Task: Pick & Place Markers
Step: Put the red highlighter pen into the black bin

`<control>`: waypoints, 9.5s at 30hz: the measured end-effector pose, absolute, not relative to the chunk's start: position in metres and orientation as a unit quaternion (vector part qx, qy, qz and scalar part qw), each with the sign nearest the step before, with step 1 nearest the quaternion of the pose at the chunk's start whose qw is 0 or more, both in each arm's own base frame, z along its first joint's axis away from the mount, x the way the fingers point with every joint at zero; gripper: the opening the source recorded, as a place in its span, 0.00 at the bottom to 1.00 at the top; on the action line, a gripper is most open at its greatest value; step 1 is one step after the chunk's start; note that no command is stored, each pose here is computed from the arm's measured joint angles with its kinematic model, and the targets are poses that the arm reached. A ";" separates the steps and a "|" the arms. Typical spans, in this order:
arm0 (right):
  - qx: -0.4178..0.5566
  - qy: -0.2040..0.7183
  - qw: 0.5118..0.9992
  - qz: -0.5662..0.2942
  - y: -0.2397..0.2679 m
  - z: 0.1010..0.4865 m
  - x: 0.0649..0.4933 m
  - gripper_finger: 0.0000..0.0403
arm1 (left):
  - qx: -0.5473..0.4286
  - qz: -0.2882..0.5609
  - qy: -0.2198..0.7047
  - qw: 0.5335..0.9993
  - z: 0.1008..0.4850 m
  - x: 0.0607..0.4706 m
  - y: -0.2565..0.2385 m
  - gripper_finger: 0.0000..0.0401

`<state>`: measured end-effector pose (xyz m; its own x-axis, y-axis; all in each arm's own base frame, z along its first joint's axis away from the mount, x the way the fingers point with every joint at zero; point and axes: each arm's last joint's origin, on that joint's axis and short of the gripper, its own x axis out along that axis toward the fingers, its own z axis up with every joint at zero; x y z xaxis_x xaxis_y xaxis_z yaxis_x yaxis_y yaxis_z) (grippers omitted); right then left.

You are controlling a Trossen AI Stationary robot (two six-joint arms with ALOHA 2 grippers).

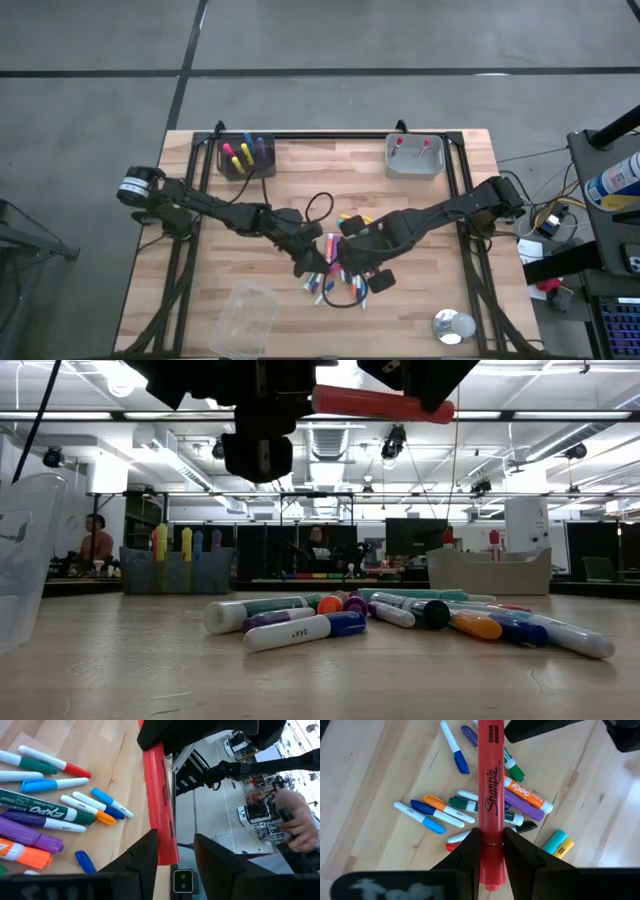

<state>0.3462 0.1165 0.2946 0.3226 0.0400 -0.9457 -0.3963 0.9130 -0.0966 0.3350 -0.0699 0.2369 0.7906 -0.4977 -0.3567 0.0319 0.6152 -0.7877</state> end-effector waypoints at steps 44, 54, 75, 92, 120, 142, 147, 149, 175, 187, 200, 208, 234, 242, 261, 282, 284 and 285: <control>-0.178 0.544 0.813 0.111 0.116 0.297 0.351 0.16 | -0.398 -0.131 0.303 0.856 0.231 0.333 -0.068 0.20; -0.154 0.546 0.818 0.094 0.114 0.320 0.346 0.30 | -0.380 -0.136 0.303 0.863 0.230 0.332 -0.068 0.19; -0.073 0.472 0.877 0.056 0.137 0.387 0.326 0.46 | -0.258 -0.048 0.188 0.946 0.257 0.327 -0.058 0.18; -0.188 0.424 0.884 -0.054 0.163 0.354 0.322 0.44 | -0.144 0.007 0.009 0.990 0.337 0.280 -0.044 0.18; -0.102 -0.010 0.992 -0.076 0.112 0.314 0.286 0.40 | -0.026 -0.028 -0.051 0.998 0.339 0.257 -0.043 0.18; -0.023 -0.098 0.995 0.003 0.064 0.329 0.322 0.43 | -0.040 -0.048 -0.213 0.975 0.287 0.230 -0.039 0.18; -0.020 -0.089 0.996 0.006 0.056 0.325 0.341 0.43 | -0.042 -0.048 -0.210 0.976 0.282 0.229 -0.039 0.19; -0.014 -0.095 0.995 0.022 0.054 0.328 0.351 0.43 | -0.041 -0.048 -0.209 0.976 0.281 0.228 -0.039 0.19; 0.002 -0.060 0.997 0.048 0.041 0.329 0.395 0.36 | -0.029 -0.061 -0.201 0.977 0.278 0.228 -0.040 0.19; 0.001 -0.057 0.997 0.053 0.039 0.327 0.396 0.17 | -0.026 -0.058 -0.191 0.980 0.276 0.229 -0.040 0.19; -0.002 -0.018 0.999 0.048 0.038 0.325 0.392 0.17 | -0.094 -0.038 -0.146 0.984 0.269 0.232 -0.038 0.22; -0.006 -0.016 0.999 0.046 0.038 0.328 0.390 0.17 | -0.130 -0.025 -0.108 0.985 0.261 0.234 -0.038 0.41; 0.014 0.296 0.955 -0.005 0.032 0.294 0.366 0.17 | -0.264 -0.017 0.013 0.964 0.277 0.180 -0.027 0.48; 0.070 0.326 0.942 0.038 0.035 0.289 0.363 0.17 | -0.263 0.027 0.135 0.955 0.297 0.183 -0.025 0.48; 0.139 0.372 0.910 0.117 0.038 0.284 0.358 0.17 | -0.207 0.029 0.226 0.951 0.344 0.239 -0.027 0.48; 0.156 0.397 0.898 0.108 0.034 0.281 0.355 0.17 | -0.213 -0.025 0.277 0.937 0.336 0.285 -0.035 0.48; 0.156 0.397 0.898 0.108 0.034 0.281 0.355 0.17 | -0.214 -0.026 0.274 0.937 0.337 0.285 -0.035 0.48; 0.155 0.397 0.898 0.108 0.034 0.281 0.355 0.17 | -0.214 -0.026 0.274 0.937 0.337 0.285 -0.035 0.48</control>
